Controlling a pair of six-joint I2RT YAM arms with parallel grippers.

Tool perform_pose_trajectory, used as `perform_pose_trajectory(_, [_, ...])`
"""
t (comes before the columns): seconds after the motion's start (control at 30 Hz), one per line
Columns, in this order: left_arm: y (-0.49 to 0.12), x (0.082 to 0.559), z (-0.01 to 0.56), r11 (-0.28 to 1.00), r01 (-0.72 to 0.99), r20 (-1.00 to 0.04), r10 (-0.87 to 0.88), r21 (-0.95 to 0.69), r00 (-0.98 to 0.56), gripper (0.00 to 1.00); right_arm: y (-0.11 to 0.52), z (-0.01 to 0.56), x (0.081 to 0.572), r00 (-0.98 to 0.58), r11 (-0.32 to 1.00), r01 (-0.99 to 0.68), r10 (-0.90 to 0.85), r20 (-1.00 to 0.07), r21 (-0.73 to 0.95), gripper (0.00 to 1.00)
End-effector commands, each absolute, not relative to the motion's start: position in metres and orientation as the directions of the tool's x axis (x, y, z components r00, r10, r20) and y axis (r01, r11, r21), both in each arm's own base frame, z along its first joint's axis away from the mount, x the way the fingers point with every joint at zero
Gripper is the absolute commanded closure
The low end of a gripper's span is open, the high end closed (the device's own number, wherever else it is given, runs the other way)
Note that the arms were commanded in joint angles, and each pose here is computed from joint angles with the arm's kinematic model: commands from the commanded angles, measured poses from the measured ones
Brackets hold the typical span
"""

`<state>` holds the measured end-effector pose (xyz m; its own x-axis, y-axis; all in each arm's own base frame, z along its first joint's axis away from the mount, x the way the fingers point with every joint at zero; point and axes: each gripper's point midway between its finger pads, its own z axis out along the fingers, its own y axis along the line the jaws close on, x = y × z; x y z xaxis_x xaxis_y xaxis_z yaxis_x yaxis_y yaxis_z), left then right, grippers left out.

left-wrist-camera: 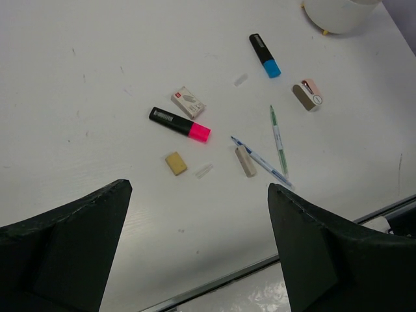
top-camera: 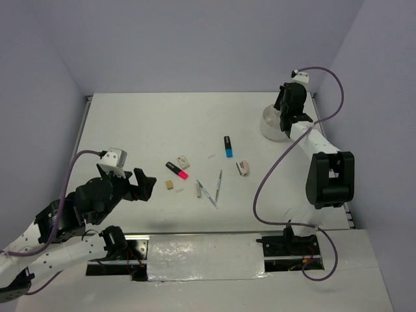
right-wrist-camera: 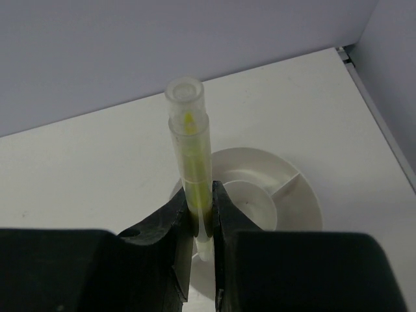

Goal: Sort the stationery into containers
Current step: Place the pen in the storage box.

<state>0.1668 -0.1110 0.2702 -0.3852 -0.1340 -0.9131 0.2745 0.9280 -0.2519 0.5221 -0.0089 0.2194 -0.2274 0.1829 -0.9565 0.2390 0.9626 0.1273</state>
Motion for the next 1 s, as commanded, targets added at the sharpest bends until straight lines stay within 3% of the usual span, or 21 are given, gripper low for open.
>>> perform_pose_trajectory(0.0, [-0.127,0.17,0.272,0.913,0.334,-0.92,-0.096,-0.233,-0.38,0.01,-0.023,0.237,0.534,-0.192,0.959,0.263,0.156,-0.969,0.103,1.0])
perform_pose_trajectory(0.53, [-0.14,0.174,0.259,0.919,0.347,-0.908,-0.027,-0.188,-0.419,0.01,-0.051,0.208,0.548,-0.243,0.953,0.297,0.143,-0.959,0.067,0.91])
perform_pose_trajectory(0.63, [-0.141,0.175,0.258,0.92,0.347,-0.906,-0.02,-0.183,-0.424,0.01,-0.054,0.202,0.548,-0.254,0.952,0.299,0.15,-0.956,0.07,0.76])
perform_pose_trajectory(0.67, [-0.142,0.175,0.257,0.919,0.35,-0.905,-0.017,-0.182,-0.425,0.01,-0.053,0.2,0.548,-0.257,0.952,0.298,0.153,-0.954,0.072,0.62])
perform_pose_trajectory(0.8, [-0.143,0.176,0.256,0.92,0.35,-0.904,-0.011,-0.177,-0.428,0.01,-0.049,0.198,0.547,-0.257,0.955,0.282,0.164,-0.952,0.088,0.43])
perform_pose_trajectory(0.97, [-0.142,0.176,0.256,0.921,0.348,-0.904,-0.013,-0.178,-0.427,0.01,-0.046,0.196,0.548,-0.27,0.959,0.268,0.171,-0.948,0.097,0.37])
